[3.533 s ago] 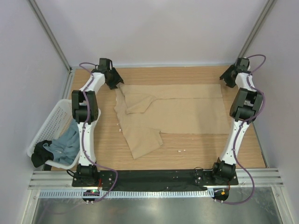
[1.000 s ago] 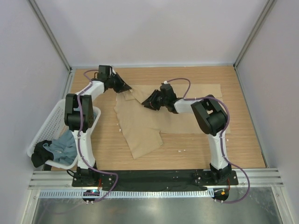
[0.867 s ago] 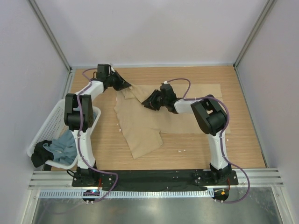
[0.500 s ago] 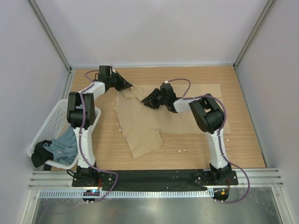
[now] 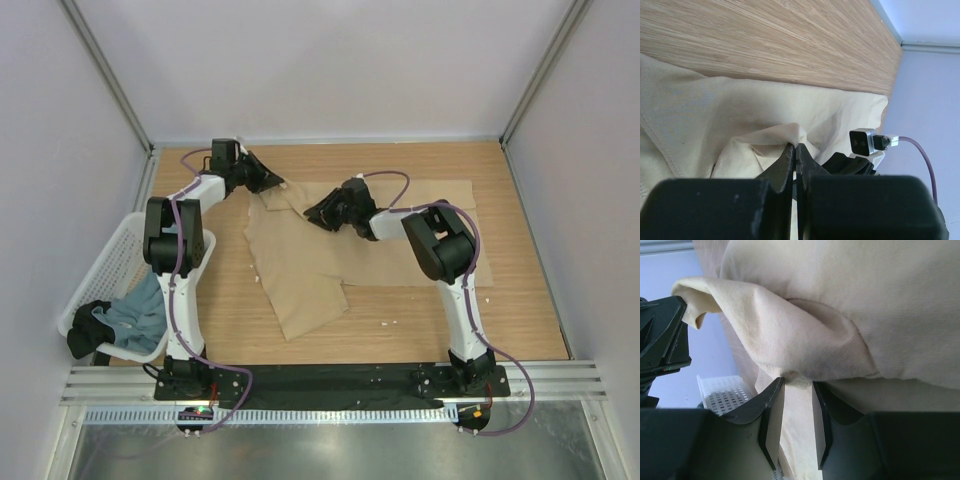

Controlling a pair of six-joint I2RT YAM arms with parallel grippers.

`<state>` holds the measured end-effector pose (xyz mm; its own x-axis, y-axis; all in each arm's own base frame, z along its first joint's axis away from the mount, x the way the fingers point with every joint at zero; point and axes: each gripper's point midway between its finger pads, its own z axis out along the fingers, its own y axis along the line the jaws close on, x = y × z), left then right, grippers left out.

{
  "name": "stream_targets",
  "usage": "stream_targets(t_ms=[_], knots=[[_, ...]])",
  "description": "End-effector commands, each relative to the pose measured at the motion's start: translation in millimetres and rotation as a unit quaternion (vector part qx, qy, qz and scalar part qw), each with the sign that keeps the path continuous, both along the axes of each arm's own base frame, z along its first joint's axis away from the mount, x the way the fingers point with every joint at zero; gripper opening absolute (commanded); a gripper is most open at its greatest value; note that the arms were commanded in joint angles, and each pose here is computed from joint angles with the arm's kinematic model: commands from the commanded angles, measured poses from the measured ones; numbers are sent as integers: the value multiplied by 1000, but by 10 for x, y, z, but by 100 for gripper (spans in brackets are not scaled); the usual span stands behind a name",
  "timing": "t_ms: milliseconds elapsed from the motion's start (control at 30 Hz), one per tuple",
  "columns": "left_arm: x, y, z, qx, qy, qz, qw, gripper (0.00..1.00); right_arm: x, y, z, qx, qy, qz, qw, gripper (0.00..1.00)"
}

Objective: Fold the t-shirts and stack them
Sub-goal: Fold the tshirt

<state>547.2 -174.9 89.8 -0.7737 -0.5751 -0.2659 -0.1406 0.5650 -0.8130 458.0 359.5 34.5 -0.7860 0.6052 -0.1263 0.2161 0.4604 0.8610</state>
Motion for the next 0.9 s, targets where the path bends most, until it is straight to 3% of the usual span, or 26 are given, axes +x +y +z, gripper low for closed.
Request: stream_targets(t_ms=[0, 300, 533, 867], knots=[[62, -13, 227, -12, -33, -7, 999, 0, 157, 36, 101, 5, -10, -28, 1000, 34], [23, -15, 193, -13, -29, -8, 999, 0, 135, 164, 14, -31, 14, -25, 999, 29], [-8, -17, 191, -12, -29, -12, 999, 0, 147, 150, 28, -43, 10, -26, 999, 2], [-285, -14, 168, -5, 5, -30, 1000, 0, -4, -18, 481, -90, -22, 20, 996, 1]])
